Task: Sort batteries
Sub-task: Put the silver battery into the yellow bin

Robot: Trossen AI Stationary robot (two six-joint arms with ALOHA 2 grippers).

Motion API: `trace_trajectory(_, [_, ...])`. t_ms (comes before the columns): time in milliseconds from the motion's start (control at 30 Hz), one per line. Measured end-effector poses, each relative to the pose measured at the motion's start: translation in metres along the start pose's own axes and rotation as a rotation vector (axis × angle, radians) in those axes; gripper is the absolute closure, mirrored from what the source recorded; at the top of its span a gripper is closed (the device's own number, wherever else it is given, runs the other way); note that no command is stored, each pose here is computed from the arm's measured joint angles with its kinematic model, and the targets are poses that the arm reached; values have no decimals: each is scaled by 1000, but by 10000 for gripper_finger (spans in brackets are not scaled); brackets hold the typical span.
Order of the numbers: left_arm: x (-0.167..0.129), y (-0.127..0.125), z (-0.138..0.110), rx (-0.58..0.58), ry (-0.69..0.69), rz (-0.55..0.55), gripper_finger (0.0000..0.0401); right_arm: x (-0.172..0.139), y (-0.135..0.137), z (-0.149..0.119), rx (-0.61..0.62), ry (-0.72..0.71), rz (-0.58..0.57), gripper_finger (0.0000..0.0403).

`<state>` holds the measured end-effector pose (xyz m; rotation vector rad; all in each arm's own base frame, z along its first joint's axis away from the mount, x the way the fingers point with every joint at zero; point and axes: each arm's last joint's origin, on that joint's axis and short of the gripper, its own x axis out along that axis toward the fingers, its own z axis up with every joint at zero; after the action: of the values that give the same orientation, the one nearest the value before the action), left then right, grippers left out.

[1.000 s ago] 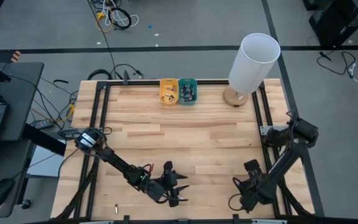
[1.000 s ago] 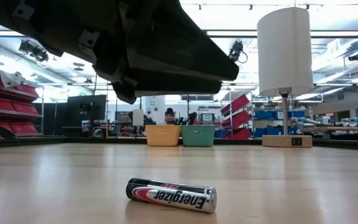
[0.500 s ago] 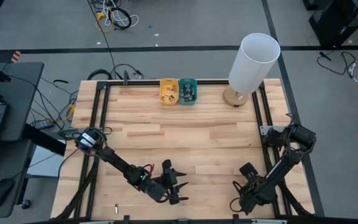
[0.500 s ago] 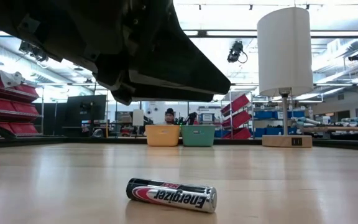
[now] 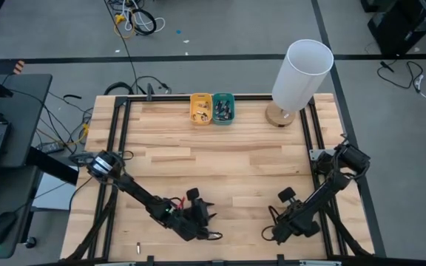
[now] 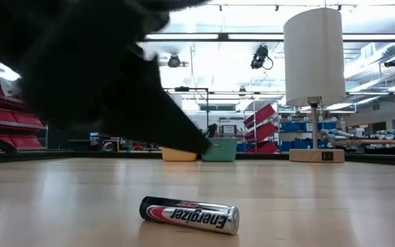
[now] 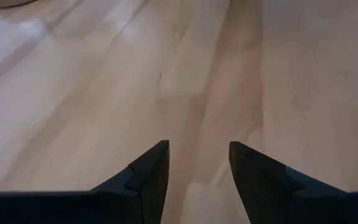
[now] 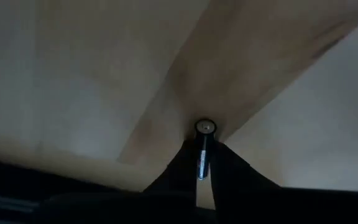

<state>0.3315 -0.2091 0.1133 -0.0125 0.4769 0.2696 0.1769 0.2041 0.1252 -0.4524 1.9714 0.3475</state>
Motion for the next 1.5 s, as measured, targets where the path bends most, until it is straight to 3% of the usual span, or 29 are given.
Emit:
trace_trajectory(133, [-19, 13, 14, 66, 86, 27, 218, -14, -8, 4, 7, -31, -50, 390])
trace_trajectory(300, [-43, 21, 33, -35, 156, -42, 218, -41, -33, 20, 89, -211, -92, 381])
trace_trajectory(500, [-68, 9, 37, -16, 121, -91, 218, -75, -94, 51, 203, -530, -137, 379])
trace_trajectory(700, [-90, -10, 32, -50, 86, -166, 218, -107, -180, 61, 235, -781, -158, 378])
trace_trajectory(767, [-96, -14, 29, -47, 79, -171, 218, -114, -212, 56, 258, -826, -191, 378])
trace_trajectory(867, [-98, -9, 23, -21, 19, -31, 218, -119, -263, 42, 338, -902, -256, 379])
trace_trajectory(1000, [-86, 15, 9, -20, -22, 167, 218, -123, -332, 17, 545, -1074, -367, 379])
trace_trajectory(1133, [-66, 40, 0, -21, 44, 232, 218, -119, -387, -15, 666, -1249, -352, 379])
trace_trajectory(1300, [-45, 61, 4, -61, 103, 268, 218, -113, -427, -55, 787, -1399, -308, 378])
trace_trajectory(1500, [-28, 76, 13, -68, 141, 264, 218, -118, -446, -75, 823, -1535, -367, 377])
